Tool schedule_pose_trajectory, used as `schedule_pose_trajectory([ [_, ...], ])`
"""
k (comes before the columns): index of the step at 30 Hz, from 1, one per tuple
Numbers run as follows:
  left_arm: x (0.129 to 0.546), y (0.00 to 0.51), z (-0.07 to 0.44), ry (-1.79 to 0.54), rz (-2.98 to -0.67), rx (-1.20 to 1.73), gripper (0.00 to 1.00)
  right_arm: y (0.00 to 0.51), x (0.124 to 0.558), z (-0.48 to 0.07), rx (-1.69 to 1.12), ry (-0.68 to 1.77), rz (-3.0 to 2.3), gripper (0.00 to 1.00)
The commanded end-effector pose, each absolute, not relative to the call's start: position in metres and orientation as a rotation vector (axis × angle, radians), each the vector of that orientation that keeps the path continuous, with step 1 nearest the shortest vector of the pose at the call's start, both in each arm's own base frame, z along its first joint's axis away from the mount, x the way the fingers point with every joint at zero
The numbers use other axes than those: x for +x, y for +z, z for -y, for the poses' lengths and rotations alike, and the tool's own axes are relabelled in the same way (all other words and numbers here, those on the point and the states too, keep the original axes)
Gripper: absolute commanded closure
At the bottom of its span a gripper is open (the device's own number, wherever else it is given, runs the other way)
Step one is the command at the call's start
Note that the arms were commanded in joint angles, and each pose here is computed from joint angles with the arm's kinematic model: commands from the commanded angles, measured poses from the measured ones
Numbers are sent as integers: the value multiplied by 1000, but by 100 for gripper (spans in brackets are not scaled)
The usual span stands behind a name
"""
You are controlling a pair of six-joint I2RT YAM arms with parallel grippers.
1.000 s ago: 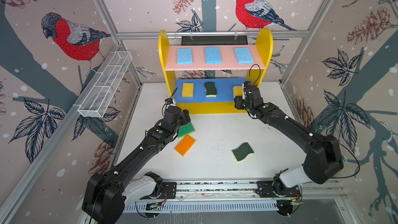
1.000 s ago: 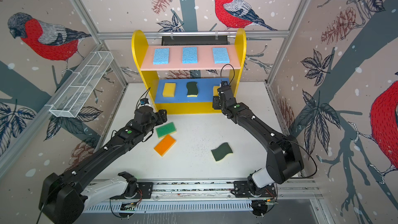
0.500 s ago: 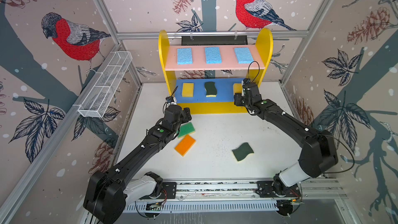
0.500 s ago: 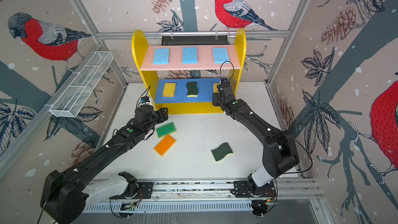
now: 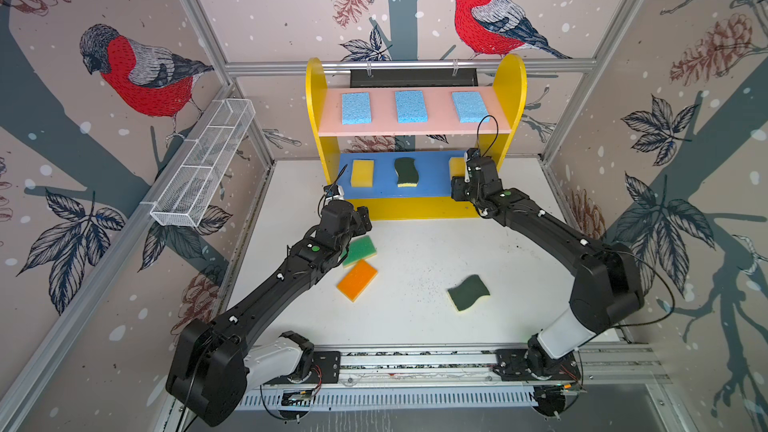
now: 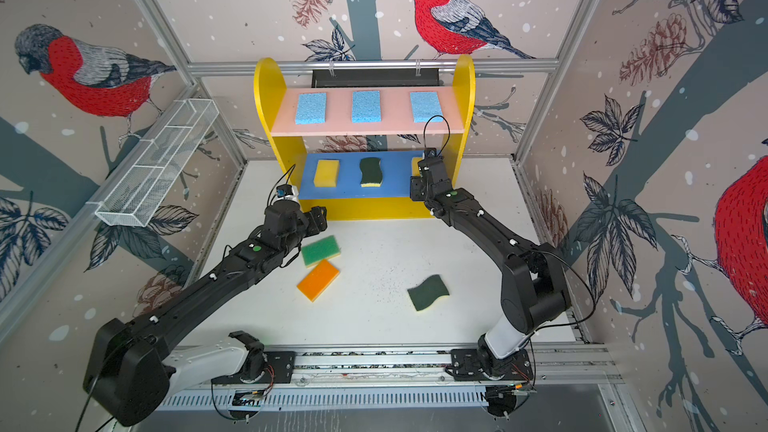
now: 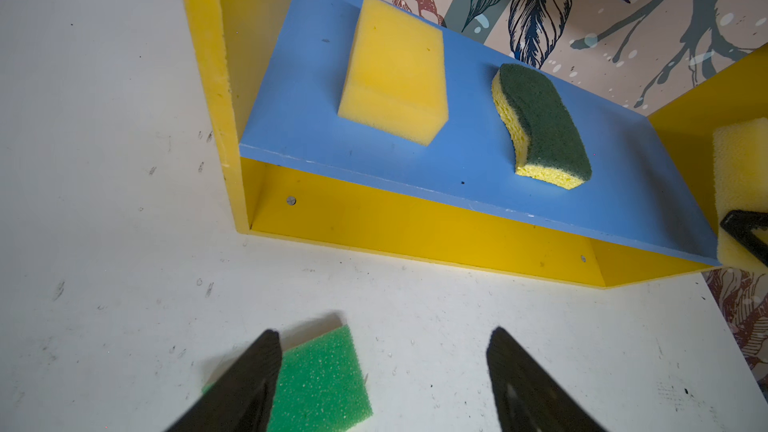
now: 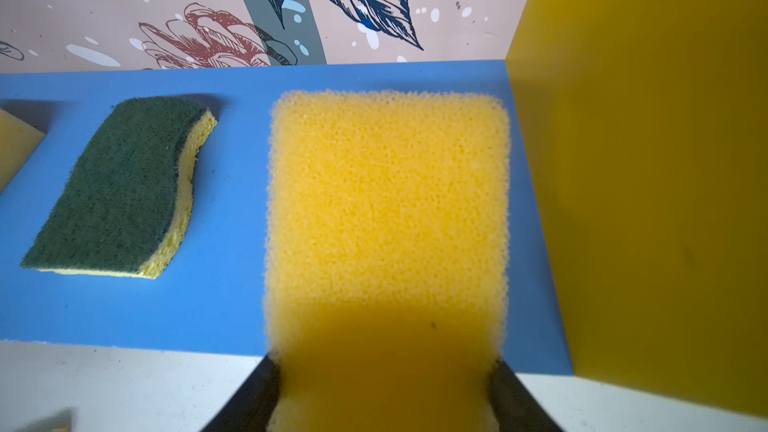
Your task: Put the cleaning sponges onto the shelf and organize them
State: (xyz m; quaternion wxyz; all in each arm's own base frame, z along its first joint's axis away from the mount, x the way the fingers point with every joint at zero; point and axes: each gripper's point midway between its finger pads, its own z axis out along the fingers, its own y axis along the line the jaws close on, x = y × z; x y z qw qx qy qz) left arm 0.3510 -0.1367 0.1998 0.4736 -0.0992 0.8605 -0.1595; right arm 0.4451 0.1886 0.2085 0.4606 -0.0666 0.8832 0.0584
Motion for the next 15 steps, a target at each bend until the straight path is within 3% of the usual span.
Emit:
schedule_pose_trajectory([
  [1, 358, 213, 141, -416, -2052, -224, 21, 216, 454, -190, -171, 133, -2135, 38],
  [15, 363, 218, 145, -411, -2041, -198, 21, 214, 473, -196, -189, 127, -2129, 38],
])
